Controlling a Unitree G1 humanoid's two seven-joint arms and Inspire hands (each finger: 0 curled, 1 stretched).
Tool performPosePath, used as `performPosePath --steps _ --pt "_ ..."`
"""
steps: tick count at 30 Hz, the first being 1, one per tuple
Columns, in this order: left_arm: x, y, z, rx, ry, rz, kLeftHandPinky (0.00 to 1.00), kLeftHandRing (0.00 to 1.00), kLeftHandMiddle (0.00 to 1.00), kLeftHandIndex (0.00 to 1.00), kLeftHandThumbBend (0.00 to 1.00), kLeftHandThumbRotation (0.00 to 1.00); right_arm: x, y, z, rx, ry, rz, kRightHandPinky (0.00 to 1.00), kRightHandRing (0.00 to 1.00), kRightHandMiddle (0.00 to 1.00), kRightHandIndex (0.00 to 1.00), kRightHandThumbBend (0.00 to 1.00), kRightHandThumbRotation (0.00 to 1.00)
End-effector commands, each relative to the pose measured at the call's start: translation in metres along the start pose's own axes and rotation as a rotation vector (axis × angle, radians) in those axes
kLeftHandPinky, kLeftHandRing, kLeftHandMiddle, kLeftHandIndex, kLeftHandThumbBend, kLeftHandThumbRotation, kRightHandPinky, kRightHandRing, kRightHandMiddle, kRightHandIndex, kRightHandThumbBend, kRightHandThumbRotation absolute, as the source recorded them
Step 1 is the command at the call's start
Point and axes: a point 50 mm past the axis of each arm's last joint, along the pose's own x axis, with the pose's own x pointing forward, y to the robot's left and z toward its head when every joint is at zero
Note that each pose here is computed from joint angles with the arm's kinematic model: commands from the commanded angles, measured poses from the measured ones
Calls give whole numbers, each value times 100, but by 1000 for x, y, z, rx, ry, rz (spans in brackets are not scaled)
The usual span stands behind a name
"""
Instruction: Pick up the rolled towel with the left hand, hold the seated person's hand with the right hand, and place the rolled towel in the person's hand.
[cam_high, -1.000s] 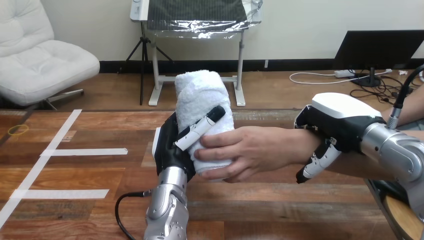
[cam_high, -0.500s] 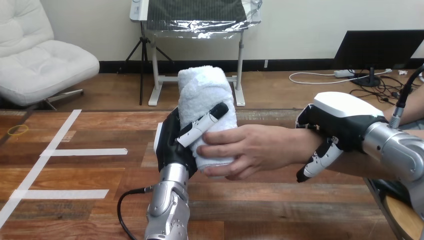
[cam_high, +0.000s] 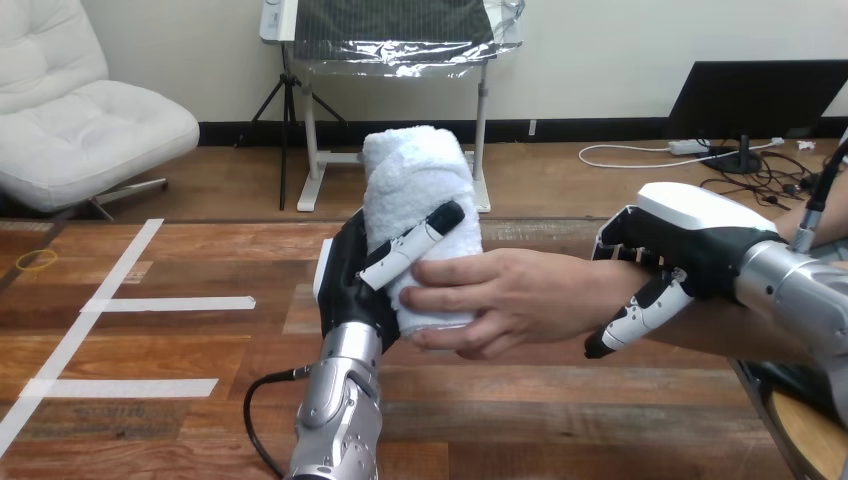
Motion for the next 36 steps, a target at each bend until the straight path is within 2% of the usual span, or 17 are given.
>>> performPosePath --steps 1,7,8,12,20,23,25,34,36 --pt "23 -126 42 -90 -144 -394 31 36 41 45 68 2 -7 -23 -4 -9 20 -23 42 50 57 59 98 41" --pt "23 -118 43 -67 -149 -408 36 42 47 51 70 16 -9 -22 -6 -30 31 5 47 55 62 63 99 50" --pt "23 -116 43 -64 -149 -410 39 46 51 54 71 23 -9 -22 -6 -34 33 9 49 57 64 65 100 54" --pt "22 -110 44 -54 -151 -416 43 51 56 58 72 34 -11 -21 -7 -50 37 22 52 62 68 68 100 59" --pt "22 -96 47 80 -177 -405 55 65 68 66 67 59 -14 -20 -10 -61 28 25 57 70 74 74 100 68" --pt "22 -90 47 126 -180 -397 61 70 71 69 65 69 -16 -20 -12 -61 20 21 58 73 75 75 100 71" --pt "22 -87 48 146 -179 -391 71 75 75 72 66 79 -17 -20 -12 -60 17 18 59 74 75 76 100 74" --pt "21 -70 50 198 -182 -353 95 89 84 80 75 96 -20 -17 -18 -29 2 -3 61 80 80 81 100 82" --pt "21 -66 50 207 -191 -342 97 91 86 81 75 98 -21 -16 -19 -13 -1 -11 62 81 80 82 100 83"
